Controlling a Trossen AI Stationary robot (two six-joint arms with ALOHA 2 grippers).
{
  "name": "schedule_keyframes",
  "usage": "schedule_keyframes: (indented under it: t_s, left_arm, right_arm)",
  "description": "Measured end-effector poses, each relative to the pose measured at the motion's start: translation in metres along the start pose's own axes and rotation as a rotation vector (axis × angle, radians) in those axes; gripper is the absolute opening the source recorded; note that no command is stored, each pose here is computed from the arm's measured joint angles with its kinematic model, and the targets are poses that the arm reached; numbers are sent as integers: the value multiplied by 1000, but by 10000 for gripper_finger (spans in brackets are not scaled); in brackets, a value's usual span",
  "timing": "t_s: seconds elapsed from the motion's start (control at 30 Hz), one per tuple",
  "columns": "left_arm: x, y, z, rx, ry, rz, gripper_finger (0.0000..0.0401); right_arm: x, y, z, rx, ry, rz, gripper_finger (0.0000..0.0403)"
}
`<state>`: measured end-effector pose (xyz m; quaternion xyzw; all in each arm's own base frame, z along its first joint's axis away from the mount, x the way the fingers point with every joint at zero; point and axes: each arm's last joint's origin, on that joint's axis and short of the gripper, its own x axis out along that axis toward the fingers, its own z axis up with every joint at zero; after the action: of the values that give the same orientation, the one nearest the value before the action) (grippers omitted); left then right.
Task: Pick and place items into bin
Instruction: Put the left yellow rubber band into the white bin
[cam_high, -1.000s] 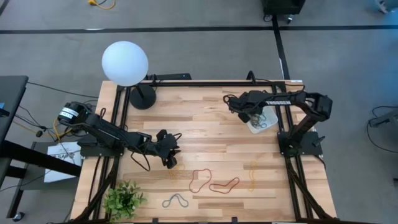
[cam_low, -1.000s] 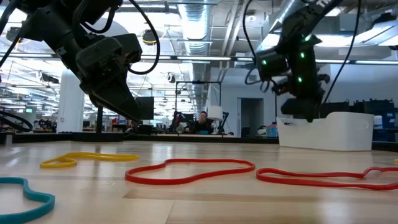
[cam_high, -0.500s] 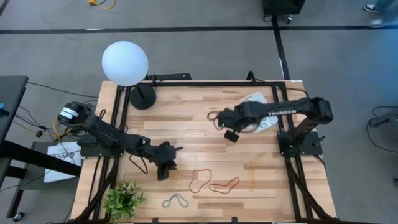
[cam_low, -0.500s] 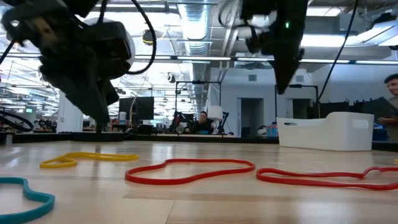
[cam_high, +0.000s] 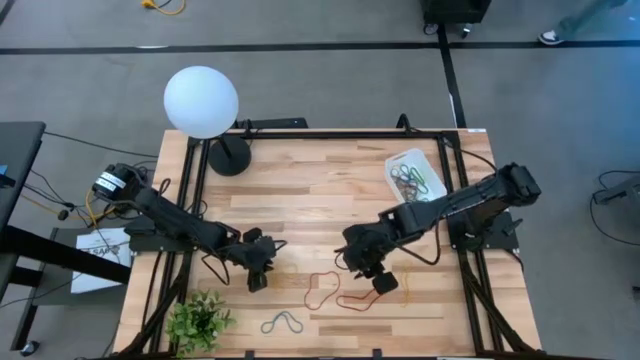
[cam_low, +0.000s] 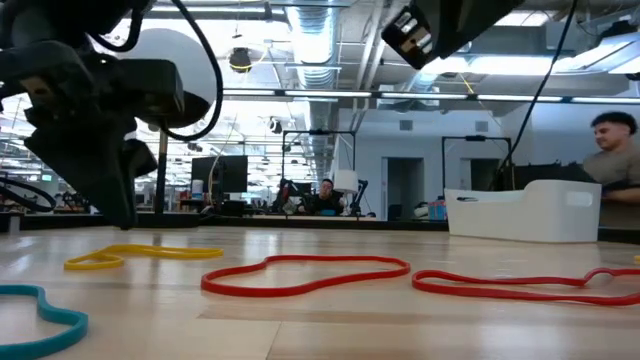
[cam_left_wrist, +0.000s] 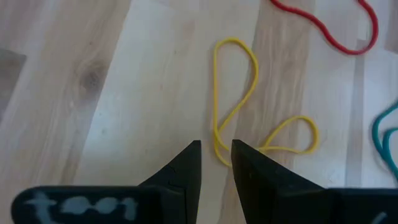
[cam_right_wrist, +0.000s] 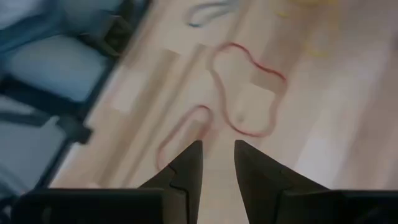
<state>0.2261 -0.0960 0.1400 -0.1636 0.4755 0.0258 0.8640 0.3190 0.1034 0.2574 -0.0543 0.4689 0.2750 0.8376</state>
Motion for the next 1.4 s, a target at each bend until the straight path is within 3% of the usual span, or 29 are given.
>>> schedule_keyframes:
  t_s: [0.2, 0.43, 0.6, 0.9, 1.2, 1.4]
  left_arm:
    - [-1, -8, -1, 11, -32, -29, 77]
    - [-1, -9, -3, -4, -61, 15, 77]
    - [6, -5, -3, -69, -49, 41, 77]
    - [30, -5, -9, -59, -9, 70, 77]
    - [29, -5, -10, -20, -5, 58, 74]
    - [28, -6, -15, 59, 18, 79, 14]
  right_arm:
    - [4, -12, -7, -4, -21, 16, 87]
    - [30, -36, -59, 301, 85, -14, 87]
    - [43, -43, -83, 382, 77, -30, 87]
    - [57, -41, -80, 268, -150, -46, 87]
    - [52, -35, -51, 134, -422, -240, 87]
    - [49, -35, -44, 132, -505, -316, 87]
